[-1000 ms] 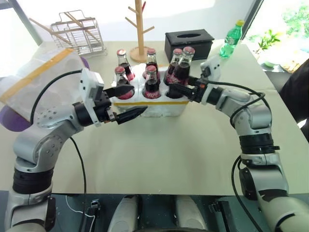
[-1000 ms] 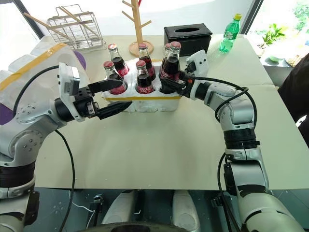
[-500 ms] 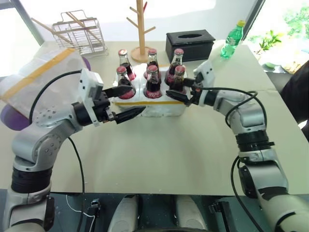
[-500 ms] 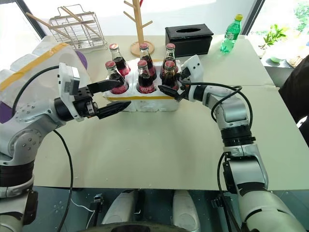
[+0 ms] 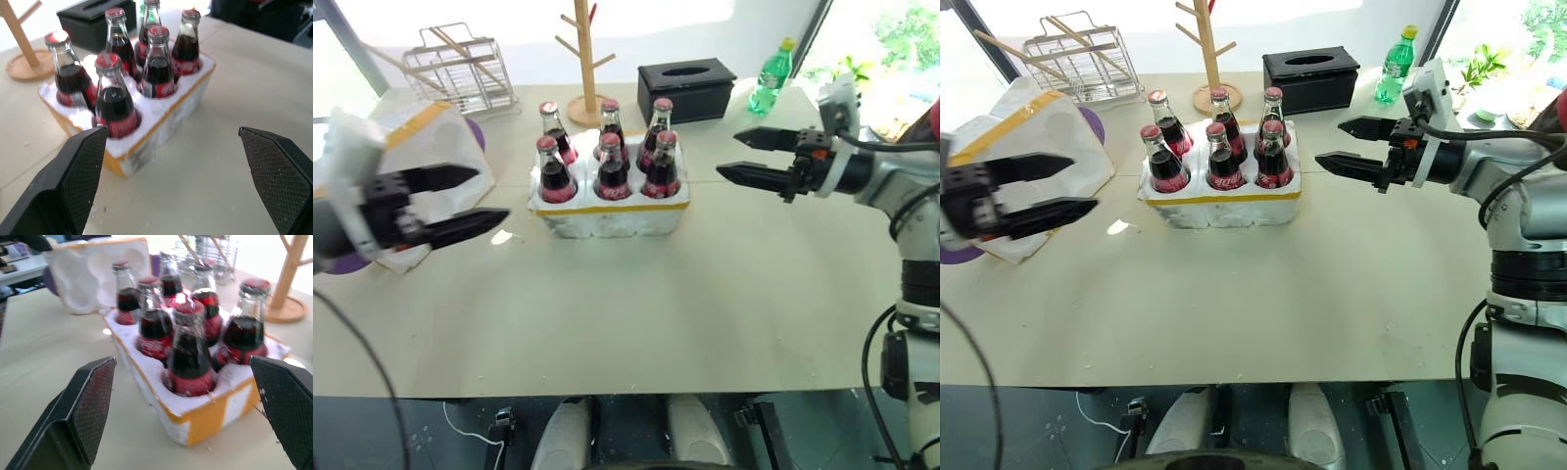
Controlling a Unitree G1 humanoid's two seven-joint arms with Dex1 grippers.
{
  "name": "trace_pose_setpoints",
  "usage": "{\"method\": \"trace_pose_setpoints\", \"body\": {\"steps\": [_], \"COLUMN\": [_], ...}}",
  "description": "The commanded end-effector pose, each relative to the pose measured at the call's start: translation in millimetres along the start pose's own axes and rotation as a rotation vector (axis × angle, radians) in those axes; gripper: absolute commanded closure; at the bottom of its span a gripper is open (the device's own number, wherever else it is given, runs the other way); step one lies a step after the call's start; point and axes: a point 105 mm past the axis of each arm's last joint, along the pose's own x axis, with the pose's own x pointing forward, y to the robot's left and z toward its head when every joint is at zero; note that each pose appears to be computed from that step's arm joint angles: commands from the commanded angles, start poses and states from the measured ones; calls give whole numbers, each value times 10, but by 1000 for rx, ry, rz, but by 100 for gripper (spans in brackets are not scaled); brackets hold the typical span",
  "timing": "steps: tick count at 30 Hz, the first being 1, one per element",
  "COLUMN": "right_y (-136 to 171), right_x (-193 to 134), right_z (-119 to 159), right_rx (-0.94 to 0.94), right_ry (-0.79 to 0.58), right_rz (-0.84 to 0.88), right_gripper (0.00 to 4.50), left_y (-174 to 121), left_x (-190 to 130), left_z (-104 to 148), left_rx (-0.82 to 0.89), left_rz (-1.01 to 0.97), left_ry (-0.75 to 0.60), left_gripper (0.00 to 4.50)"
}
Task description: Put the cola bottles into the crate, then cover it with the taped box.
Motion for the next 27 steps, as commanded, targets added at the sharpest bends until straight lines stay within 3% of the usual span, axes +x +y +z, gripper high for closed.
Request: {"method": "trace_pose_setpoints", "body": {"steps": [1, 4, 8, 13, 20, 27], "right_y": [185, 199, 183, 262, 721, 850], "right_x": [17, 28, 16, -25, -149, -135], "right_z": [166, 267, 371, 535, 793, 922], "right_rx": [-70, -67, -71, -90, -68, -118], "right_ry": [-25, -57, -79, -129, -183, -211], "right_rz": [114, 130, 133, 166, 390, 369], "right_gripper": [5, 5, 5, 5, 5, 5], "left_y": [140, 382, 449, 743, 972, 1230], "left_x": [-501, -891, -1256, -1757, -1838, -1553], "left_z": [77, 5, -165, -510, -737, -959], "left_rx": [44, 35, 2, -60, -99, -98], "left_rz": [99, 232, 258, 373, 382, 377], "left_ry": [52, 127, 267, 562, 734, 766], "left_gripper": [0, 0, 0, 0, 0, 0]}}
